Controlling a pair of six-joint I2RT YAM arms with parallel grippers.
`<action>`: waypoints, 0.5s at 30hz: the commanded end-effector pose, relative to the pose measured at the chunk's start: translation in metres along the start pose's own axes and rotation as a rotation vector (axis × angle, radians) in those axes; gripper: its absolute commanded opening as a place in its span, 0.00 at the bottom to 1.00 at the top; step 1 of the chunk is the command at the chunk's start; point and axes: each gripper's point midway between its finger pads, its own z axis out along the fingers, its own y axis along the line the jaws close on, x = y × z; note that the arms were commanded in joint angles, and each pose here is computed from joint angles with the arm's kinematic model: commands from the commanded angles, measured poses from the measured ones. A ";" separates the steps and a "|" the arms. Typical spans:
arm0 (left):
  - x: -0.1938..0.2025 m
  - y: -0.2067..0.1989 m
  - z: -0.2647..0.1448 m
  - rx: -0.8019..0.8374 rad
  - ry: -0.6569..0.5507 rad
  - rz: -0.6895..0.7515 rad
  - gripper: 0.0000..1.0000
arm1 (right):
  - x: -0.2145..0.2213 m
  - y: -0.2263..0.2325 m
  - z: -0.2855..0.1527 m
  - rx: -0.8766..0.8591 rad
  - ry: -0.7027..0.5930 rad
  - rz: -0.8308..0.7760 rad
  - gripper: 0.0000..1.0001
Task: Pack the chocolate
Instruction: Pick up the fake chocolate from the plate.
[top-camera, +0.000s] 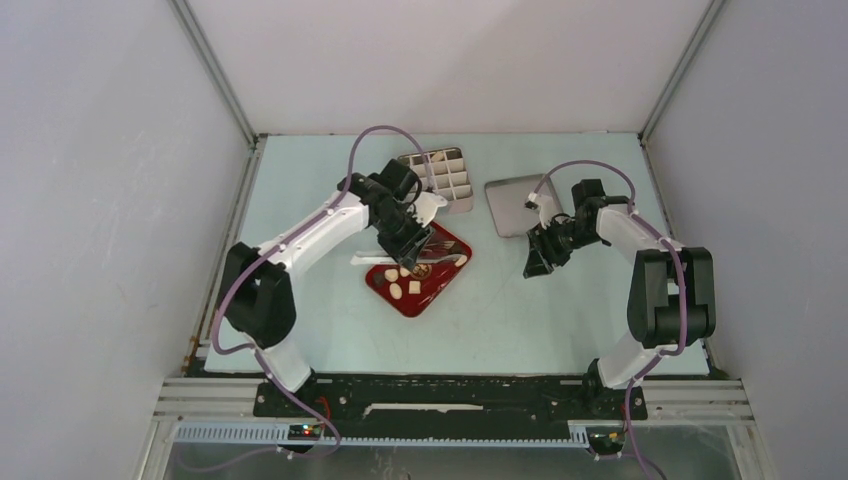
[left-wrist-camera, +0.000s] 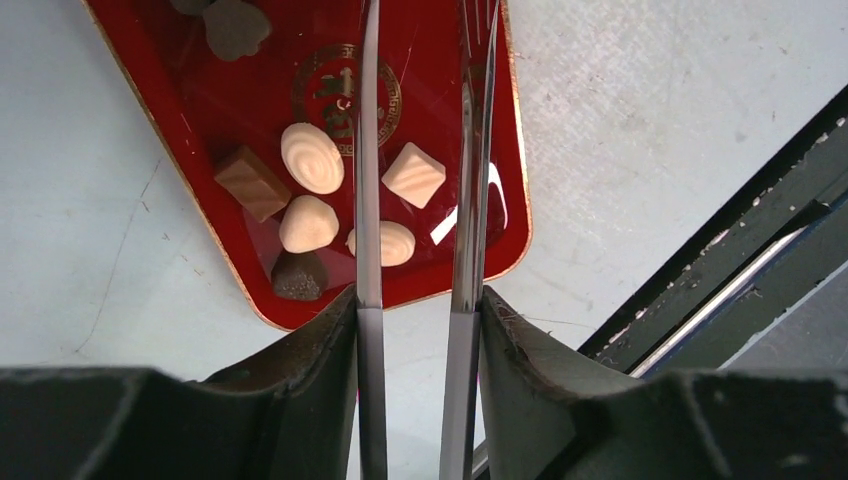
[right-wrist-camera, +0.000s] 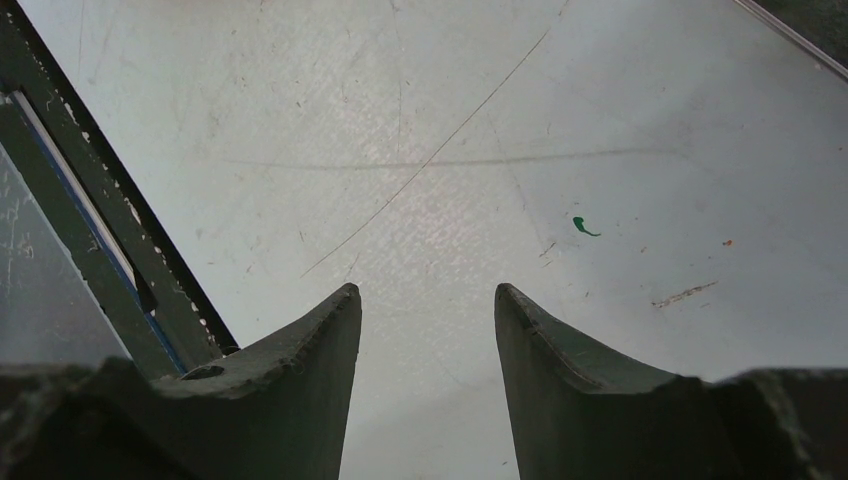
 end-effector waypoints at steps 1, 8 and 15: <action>-0.010 0.004 0.004 -0.025 -0.036 0.003 0.47 | -0.013 -0.002 -0.008 0.022 -0.017 -0.046 0.55; -0.010 -0.005 0.017 0.019 0.011 0.022 0.48 | -0.010 -0.004 -0.007 0.023 -0.008 -0.047 0.55; -0.009 -0.013 0.021 0.046 0.032 0.058 0.48 | -0.009 -0.004 -0.006 0.020 -0.001 -0.044 0.55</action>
